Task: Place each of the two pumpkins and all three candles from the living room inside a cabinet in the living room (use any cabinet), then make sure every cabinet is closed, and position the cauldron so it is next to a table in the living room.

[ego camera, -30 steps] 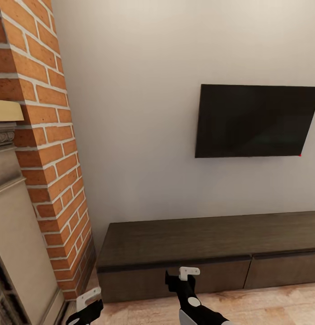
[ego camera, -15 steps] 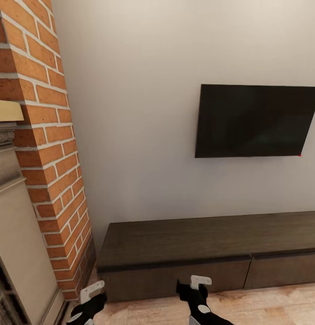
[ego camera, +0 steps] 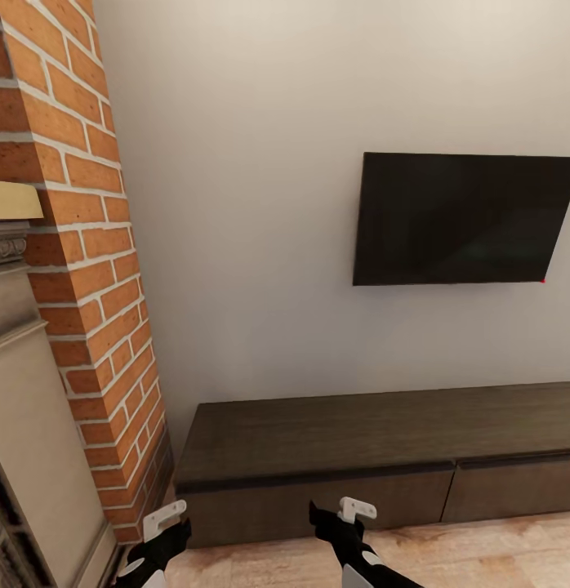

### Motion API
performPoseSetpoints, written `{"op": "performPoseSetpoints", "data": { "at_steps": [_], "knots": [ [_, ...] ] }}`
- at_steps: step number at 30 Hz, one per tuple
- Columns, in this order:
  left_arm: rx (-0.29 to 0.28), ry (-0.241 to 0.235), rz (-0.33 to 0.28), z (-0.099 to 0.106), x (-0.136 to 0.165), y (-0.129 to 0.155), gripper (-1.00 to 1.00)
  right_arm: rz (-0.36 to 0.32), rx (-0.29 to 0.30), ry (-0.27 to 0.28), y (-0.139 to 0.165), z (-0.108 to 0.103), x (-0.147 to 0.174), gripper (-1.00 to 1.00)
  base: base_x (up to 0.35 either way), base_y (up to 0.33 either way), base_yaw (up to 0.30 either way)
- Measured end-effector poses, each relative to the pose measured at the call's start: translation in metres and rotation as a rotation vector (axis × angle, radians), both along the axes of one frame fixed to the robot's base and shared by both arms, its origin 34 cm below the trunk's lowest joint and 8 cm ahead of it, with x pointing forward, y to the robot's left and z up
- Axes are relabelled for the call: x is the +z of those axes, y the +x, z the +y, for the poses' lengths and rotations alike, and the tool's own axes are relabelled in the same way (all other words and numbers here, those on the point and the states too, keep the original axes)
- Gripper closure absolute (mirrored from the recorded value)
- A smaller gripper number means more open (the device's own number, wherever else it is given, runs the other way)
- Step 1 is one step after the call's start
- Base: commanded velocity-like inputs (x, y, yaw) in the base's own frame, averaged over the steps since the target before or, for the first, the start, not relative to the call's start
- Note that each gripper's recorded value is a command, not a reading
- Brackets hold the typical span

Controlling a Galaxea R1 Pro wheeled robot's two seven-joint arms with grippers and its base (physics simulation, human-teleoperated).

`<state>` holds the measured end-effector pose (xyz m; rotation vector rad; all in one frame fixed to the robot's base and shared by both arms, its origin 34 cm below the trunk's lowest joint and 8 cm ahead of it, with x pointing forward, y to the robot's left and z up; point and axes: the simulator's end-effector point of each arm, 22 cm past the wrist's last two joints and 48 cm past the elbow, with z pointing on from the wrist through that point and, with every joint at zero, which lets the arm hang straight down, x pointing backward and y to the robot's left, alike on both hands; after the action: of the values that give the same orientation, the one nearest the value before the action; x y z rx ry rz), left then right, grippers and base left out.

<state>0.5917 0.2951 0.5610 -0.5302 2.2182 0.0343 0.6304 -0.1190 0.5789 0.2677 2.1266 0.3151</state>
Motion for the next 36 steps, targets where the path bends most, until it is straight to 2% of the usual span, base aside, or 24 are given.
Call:
{"op": "performPoseSetpoints", "data": {
  "at_steps": [5, 12, 18, 36],
  "knots": [
    [0.001, 0.002, 0.002, 0.001, -0.001, -0.001, -1.0, 0.001, -0.001, 0.001, 0.0, 0.0, 0.0, -1.0, 0.0, 0.027, 0.0],
    [0.004, 0.004, 0.002, 0.003, -0.001, -0.001, -1.0, -0.002, 0.003, 0.005, 0.0, 0.002, 0.001, -1.0, 0.0, 0.233, -0.038],
    [0.004, 0.004, -0.005, 0.004, 0.002, 0.001, -1.0, -0.007, 0.003, 0.005, 0.001, 0.002, 0.003, -1.0, 0.0, 0.201, -0.225],
    [-0.005, -0.005, -0.017, -0.005, 0.008, 0.003, -1.0, -0.02, 0.003, 0.004, 0.003, 0.001, 0.01, -1.0, 0.0, 0.009, -0.23]
  ]
}}
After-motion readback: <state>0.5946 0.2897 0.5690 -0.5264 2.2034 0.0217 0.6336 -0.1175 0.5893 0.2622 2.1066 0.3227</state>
